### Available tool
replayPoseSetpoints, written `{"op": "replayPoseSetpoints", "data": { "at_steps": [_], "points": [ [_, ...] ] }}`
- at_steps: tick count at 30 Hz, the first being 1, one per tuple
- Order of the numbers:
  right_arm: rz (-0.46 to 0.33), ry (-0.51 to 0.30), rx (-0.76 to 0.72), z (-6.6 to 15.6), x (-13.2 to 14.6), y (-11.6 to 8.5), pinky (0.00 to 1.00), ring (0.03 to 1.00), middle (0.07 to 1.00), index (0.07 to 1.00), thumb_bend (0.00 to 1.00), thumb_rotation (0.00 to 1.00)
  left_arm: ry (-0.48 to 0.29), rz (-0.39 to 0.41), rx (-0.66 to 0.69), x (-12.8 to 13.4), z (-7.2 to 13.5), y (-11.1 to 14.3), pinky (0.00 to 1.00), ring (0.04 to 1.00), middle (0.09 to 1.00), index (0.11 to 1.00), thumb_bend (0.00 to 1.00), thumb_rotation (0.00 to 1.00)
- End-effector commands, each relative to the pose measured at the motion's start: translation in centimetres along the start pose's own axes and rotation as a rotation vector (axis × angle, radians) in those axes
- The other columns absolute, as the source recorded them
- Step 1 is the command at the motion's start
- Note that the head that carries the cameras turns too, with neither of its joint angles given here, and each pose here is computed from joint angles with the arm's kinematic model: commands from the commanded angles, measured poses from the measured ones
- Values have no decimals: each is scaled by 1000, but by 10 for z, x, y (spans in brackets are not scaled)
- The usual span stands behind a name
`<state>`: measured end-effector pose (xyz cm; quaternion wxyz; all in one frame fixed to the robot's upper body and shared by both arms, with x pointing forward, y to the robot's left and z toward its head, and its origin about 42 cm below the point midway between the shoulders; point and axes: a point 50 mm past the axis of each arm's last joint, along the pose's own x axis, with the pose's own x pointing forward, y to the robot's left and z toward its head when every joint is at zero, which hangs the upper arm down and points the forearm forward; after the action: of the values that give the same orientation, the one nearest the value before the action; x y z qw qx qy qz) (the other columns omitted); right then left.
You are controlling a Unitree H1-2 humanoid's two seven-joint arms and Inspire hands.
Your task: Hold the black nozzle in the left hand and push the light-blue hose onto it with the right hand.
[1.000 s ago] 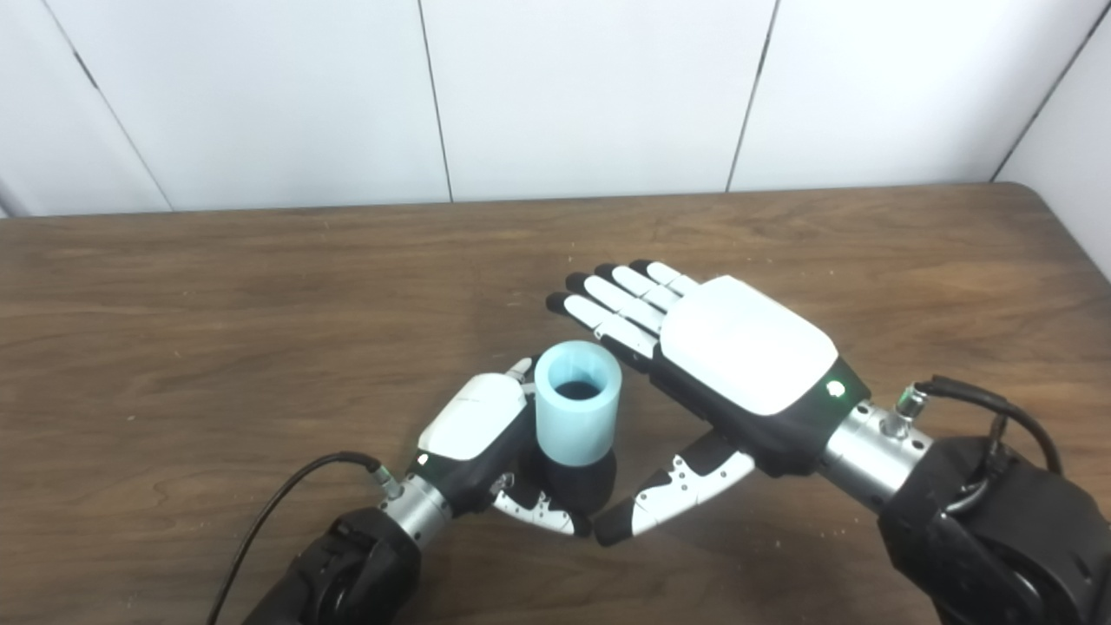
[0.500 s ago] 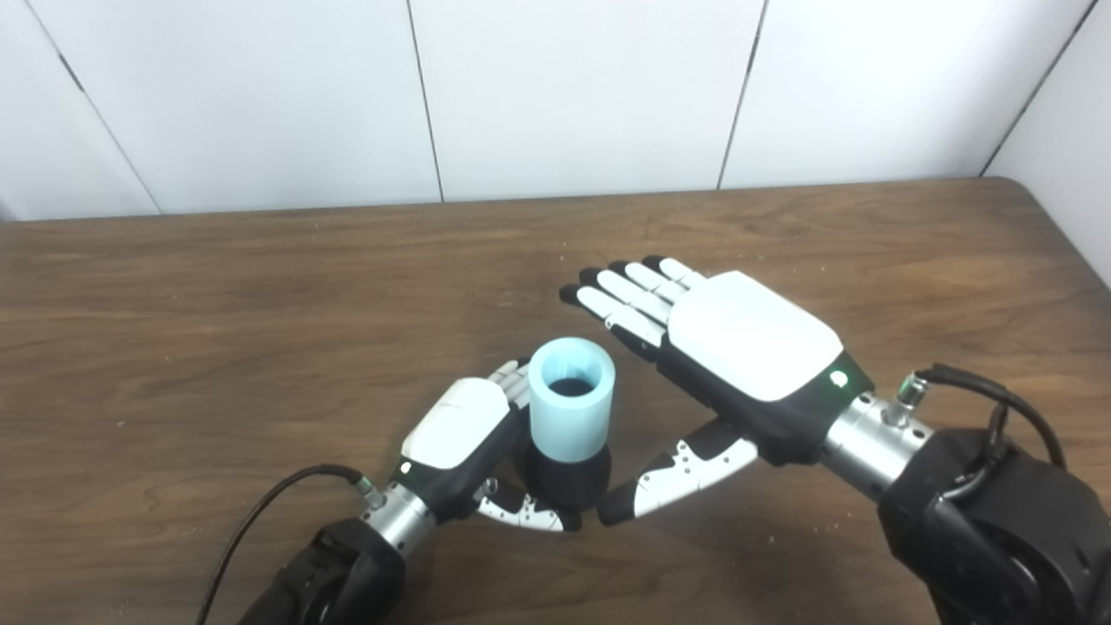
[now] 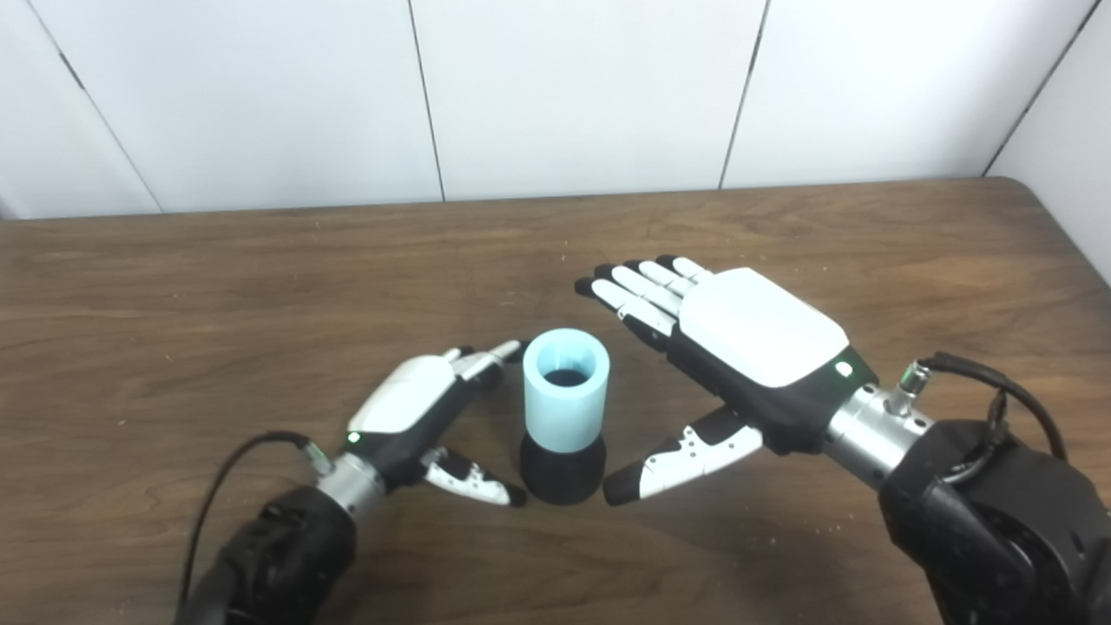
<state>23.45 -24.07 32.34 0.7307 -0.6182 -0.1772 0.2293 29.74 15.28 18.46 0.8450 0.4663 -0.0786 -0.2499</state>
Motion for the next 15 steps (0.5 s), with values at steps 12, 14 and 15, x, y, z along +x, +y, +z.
{"op": "replayPoseSetpoints", "data": {
  "at_steps": [12, 14, 15],
  "points": [
    [-59, 50, -3, -19, 3, -17, 986, 981, 975, 987, 661, 954, -24, 78, -176, -25, 1, 91, 888, 917, 922, 928, 1000, 135],
    [-65, 55, 11, -24, 5, -17, 973, 979, 973, 984, 660, 952, -26, 105, -191, -28, 1, 97, 846, 909, 921, 926, 1000, 101],
    [-71, 61, 31, -27, 7, -14, 970, 979, 973, 984, 660, 951, -20, 131, -205, -29, -2, 100, 838, 908, 921, 925, 1000, 94]
  ]
}}
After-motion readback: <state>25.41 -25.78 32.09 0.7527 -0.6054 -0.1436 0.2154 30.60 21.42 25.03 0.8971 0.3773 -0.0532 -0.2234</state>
